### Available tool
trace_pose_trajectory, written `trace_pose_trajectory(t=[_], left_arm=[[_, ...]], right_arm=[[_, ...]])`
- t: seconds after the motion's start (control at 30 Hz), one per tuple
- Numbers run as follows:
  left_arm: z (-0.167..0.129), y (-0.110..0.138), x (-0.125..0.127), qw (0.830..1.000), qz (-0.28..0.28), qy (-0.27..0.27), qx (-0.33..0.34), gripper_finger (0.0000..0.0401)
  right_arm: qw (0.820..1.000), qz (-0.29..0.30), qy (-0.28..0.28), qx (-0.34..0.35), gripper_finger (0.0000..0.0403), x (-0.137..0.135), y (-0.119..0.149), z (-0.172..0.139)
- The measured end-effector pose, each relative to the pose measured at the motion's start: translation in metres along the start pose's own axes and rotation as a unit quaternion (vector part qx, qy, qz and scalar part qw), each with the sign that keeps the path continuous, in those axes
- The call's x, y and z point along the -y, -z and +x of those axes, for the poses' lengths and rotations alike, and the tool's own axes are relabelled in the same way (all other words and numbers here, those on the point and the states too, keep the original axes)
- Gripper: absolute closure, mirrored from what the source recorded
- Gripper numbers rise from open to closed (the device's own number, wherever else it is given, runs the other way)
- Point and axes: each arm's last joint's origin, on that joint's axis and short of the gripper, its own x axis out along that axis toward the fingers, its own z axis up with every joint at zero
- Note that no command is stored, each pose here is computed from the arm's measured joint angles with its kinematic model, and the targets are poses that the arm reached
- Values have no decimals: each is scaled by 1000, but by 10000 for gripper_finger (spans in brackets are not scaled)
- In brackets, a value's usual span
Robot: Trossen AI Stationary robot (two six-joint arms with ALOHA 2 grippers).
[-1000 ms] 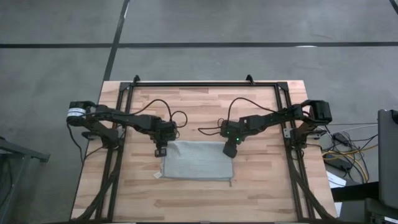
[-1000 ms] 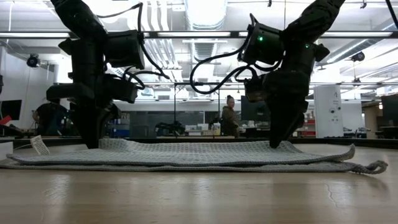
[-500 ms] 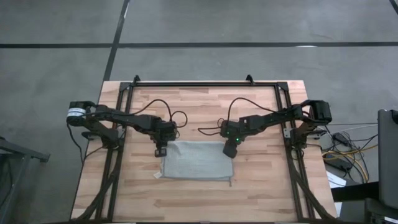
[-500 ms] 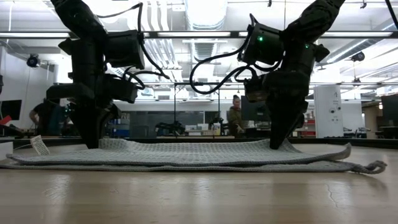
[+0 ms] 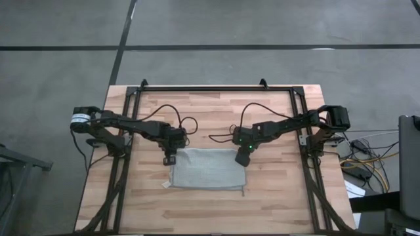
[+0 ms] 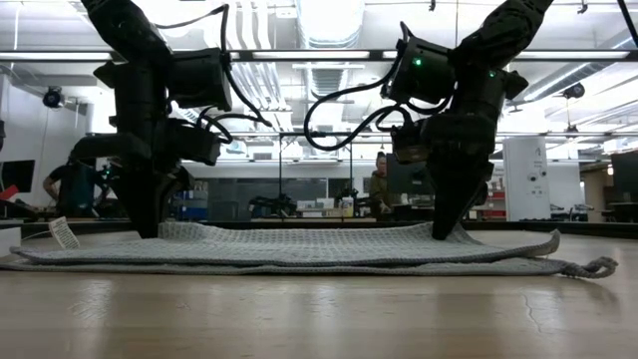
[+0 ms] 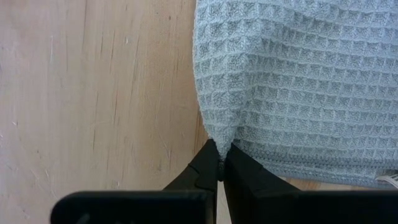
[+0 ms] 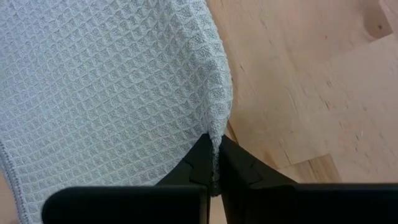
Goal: Fold microfiber towels
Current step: Fold the microfiber cloth on the table
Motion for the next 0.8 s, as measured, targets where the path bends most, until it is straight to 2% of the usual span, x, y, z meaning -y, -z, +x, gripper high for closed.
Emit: trace_pose_trajectory(t=[0.8], left_arm=[[0,0,0,1000,0,0,0,387]], right_arm=[[1000,-7,0,0,394,0,0,0]])
